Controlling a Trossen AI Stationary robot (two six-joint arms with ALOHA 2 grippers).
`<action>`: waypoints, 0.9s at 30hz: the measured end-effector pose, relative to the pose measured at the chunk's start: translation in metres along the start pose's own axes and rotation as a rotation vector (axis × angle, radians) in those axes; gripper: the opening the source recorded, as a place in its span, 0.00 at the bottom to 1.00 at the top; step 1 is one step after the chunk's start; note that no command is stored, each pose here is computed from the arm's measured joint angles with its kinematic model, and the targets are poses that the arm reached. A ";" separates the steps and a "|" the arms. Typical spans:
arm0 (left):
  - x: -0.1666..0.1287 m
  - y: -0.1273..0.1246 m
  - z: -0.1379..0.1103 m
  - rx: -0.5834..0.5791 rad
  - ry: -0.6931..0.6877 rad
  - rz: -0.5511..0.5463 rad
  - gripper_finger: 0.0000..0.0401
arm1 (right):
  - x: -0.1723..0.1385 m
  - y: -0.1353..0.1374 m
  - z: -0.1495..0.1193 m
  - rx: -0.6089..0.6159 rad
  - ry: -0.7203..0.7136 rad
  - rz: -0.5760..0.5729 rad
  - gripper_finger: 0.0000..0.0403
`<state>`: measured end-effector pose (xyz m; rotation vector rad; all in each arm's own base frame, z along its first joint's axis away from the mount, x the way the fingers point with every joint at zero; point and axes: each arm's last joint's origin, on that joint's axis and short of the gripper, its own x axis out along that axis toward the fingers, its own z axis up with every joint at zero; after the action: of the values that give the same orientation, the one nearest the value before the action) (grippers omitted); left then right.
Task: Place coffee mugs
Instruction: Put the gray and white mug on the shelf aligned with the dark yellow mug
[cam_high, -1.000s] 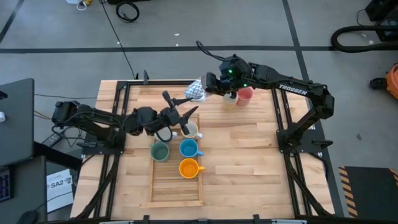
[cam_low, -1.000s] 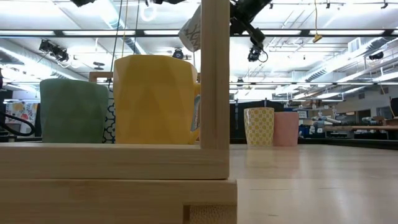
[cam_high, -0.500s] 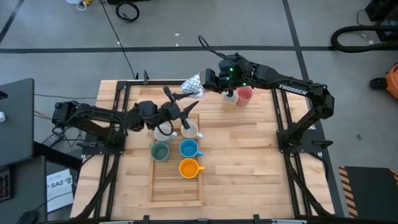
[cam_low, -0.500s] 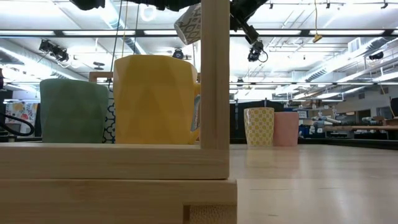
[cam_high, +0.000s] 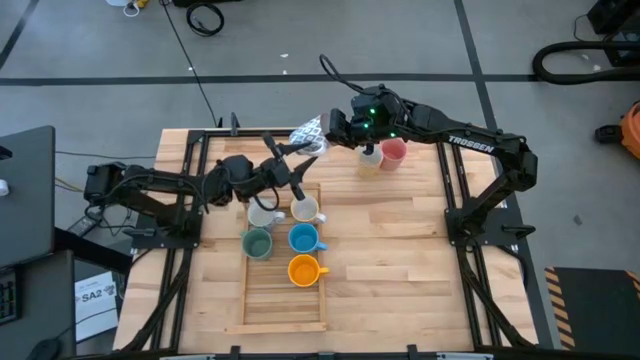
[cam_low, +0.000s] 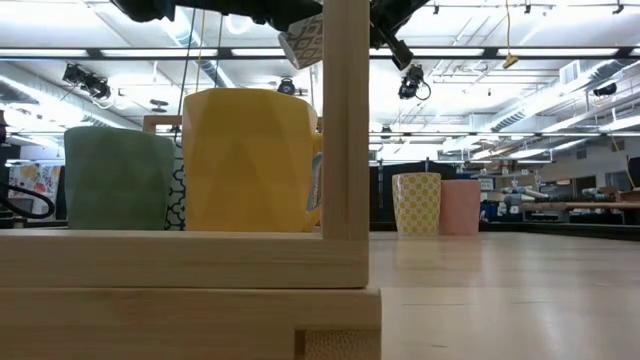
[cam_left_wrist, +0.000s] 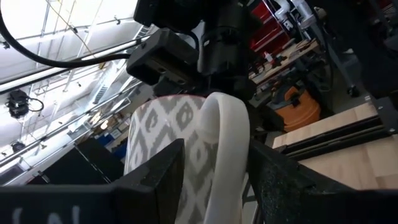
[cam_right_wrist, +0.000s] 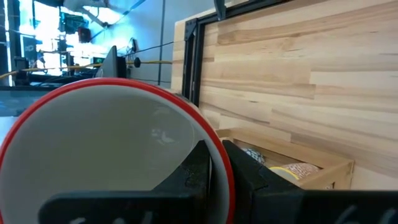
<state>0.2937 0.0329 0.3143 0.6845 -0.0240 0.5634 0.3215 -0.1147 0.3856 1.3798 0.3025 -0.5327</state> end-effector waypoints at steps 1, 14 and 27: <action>0.000 0.000 0.000 0.001 0.000 0.000 0.43 | 0.000 0.000 0.000 0.000 -0.001 0.001 0.09; 0.004 0.005 -0.007 0.027 -0.006 -0.028 0.22 | 0.000 0.000 0.000 0.003 -0.006 0.004 0.10; 0.004 0.003 -0.008 0.064 -0.019 -0.062 0.18 | 0.000 0.000 0.000 -0.008 0.001 0.001 0.10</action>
<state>0.2941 0.0418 0.3109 0.7504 -0.0029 0.5000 0.3213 -0.1148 0.3858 1.3721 0.3049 -0.5292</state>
